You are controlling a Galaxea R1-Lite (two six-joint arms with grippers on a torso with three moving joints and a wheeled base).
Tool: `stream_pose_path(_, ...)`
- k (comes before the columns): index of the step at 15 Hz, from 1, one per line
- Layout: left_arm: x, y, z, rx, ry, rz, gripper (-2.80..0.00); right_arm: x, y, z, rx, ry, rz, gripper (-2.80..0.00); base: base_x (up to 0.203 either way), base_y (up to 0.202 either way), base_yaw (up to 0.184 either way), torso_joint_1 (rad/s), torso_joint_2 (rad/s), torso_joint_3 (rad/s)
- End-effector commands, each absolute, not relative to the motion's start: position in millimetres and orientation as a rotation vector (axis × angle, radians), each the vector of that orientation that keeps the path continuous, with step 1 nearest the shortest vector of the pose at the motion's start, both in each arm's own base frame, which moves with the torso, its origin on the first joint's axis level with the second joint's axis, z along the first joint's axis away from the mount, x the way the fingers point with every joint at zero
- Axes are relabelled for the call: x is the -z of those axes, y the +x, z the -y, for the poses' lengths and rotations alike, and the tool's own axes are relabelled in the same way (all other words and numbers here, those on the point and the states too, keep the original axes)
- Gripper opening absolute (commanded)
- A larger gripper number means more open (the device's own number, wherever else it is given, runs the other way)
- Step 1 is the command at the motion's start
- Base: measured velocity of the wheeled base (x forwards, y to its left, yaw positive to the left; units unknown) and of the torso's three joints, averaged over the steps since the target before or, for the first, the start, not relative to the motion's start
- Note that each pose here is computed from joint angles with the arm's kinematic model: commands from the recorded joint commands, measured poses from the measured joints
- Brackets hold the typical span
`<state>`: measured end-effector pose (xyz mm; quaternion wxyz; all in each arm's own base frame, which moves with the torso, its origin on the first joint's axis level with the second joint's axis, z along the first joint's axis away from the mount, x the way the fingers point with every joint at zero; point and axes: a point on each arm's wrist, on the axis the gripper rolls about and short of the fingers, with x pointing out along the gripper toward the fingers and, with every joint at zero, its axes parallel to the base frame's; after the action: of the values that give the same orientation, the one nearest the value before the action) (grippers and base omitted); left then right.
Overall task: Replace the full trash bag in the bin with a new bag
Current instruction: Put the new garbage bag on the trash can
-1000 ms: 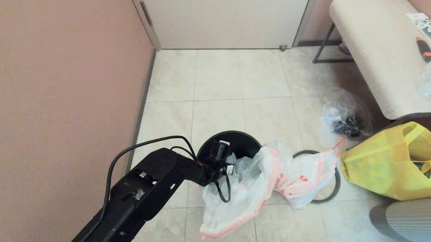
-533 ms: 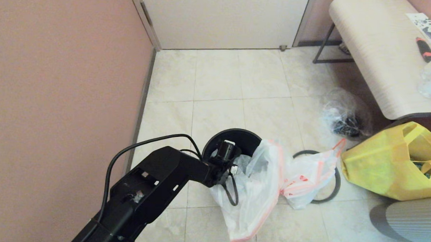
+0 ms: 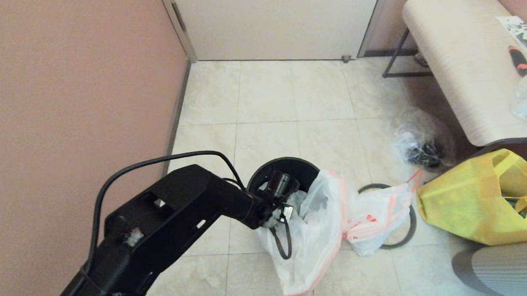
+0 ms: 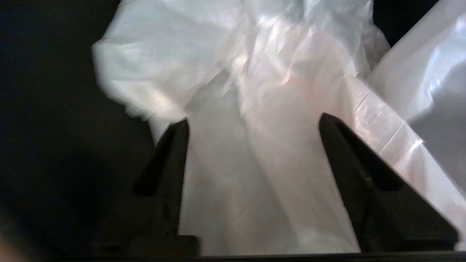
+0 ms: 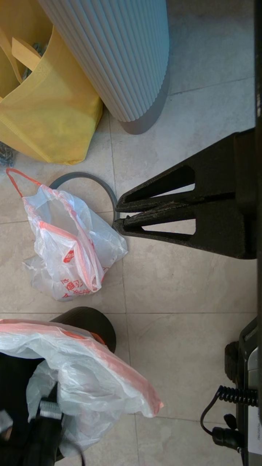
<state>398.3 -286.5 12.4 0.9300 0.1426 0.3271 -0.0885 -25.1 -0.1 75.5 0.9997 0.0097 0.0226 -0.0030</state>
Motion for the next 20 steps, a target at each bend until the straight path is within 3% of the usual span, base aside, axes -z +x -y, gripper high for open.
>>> stream_pose_path(1,-51.1,387.0,278.0,0.17,0.242,-0.647,0.0,-75.6,-25.1,0.1,0.007,0.019,-0.046,-2.8,0.0,0.0,0.0,0.0,0.0,0.0)
stream_pose_path(6,-122.5,328.7,260.2,0.176,0.103,-0.645,0.0,-75.5,-25.1,0.1,0.007,0.02,-0.046,-2.8,0.0,0.0,0.0,0.0,0.0,0.0)
stream_pose_path(7,-134.6,315.4,254.0,0.18,0.078,-0.638,-2.8,-75.6,-25.1,0.1,0.006,0.019,-0.046,-2.8,0.0,0.0,0.0,0.0,0.0,0.0)
stream_pose_path(11,-178.5,270.7,222.4,0.225,-0.013,-0.634,-2.8,-75.2,-25.0,0.1,0.006,0.019,-0.047,-2.8,0.0,0.0,0.0,0.0,0.0,0.0)
stream_pose_path(16,-142.5,243.2,178.4,0.085,-0.039,-0.83,-2.8,-75.6,-25.1,0.0,0.0,-0.015,-0.046,-2.8,0.0,0.0,0.0,0.0,0.0,0.0)
stream_pose_path(20,-161.7,213.6,167.7,0.086,-0.095,-0.78,-2.8,-100.0,-22.3,-0.6,-0.024,-0.032,-0.069,-2.8,0.0,0.0,0.0,0.0,0.0,0.0)
